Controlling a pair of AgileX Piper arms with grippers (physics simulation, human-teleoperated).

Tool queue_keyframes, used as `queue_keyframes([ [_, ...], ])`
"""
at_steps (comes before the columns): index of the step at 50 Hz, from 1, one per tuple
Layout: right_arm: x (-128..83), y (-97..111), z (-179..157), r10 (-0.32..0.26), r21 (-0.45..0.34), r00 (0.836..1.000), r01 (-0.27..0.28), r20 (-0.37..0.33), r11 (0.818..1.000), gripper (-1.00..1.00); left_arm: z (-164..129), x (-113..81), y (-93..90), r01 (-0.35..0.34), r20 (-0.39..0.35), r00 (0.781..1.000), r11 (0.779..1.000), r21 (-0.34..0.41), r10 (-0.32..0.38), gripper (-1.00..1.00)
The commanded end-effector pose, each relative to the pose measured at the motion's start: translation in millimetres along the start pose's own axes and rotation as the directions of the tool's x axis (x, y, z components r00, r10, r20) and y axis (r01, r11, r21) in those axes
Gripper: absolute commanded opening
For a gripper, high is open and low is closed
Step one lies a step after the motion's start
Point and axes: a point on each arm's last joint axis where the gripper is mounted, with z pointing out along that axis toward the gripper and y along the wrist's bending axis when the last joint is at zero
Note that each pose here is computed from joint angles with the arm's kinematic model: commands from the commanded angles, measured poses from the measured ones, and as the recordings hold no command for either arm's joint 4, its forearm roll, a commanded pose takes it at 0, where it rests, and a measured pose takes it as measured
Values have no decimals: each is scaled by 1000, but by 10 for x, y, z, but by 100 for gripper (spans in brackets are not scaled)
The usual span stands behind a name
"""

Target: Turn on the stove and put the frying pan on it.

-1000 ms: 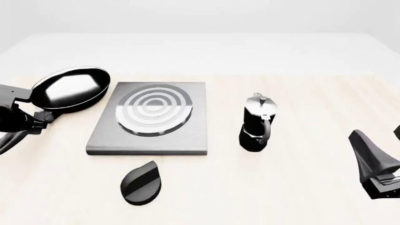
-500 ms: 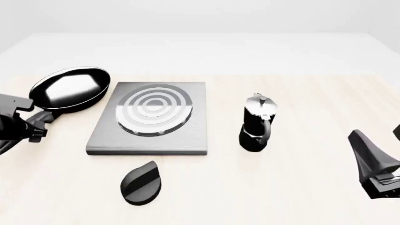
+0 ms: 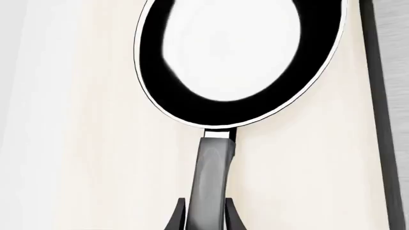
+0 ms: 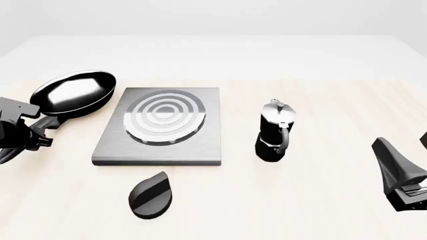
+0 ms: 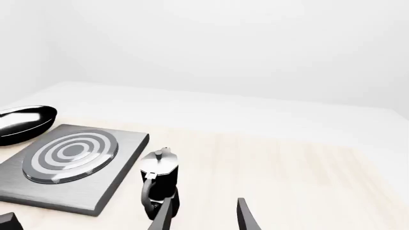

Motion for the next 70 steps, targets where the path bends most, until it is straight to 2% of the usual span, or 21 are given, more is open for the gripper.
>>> queue_keyframes([
  [1,2,1,-9,2,-2,1000,-2,2,1000,100,-173,-175,14,77,51,996,997,-15,-76,-100],
  [14,-16,2,-31,3,-3,1000,-3,7,1000,100,-530,-407,15,89,120,989,996,-15,-86,-100],
  [31,-28,5,-33,5,-8,1000,-5,11,1000,100,-771,-482,23,73,161,985,997,-26,-68,-100],
  [45,-64,7,-42,5,-14,1000,-5,18,1000,100,-1130,-504,-205,-1,225,974,1000,3,1,-100],
  [58,-64,8,-59,9,-15,1000,-9,23,1000,100,-1456,-437,-468,-90,306,949,995,33,75,-100],
  [70,-60,7,-86,13,-13,1000,-13,27,1000,100,-1479,-373,-626,-139,345,932,989,48,114,-100],
])
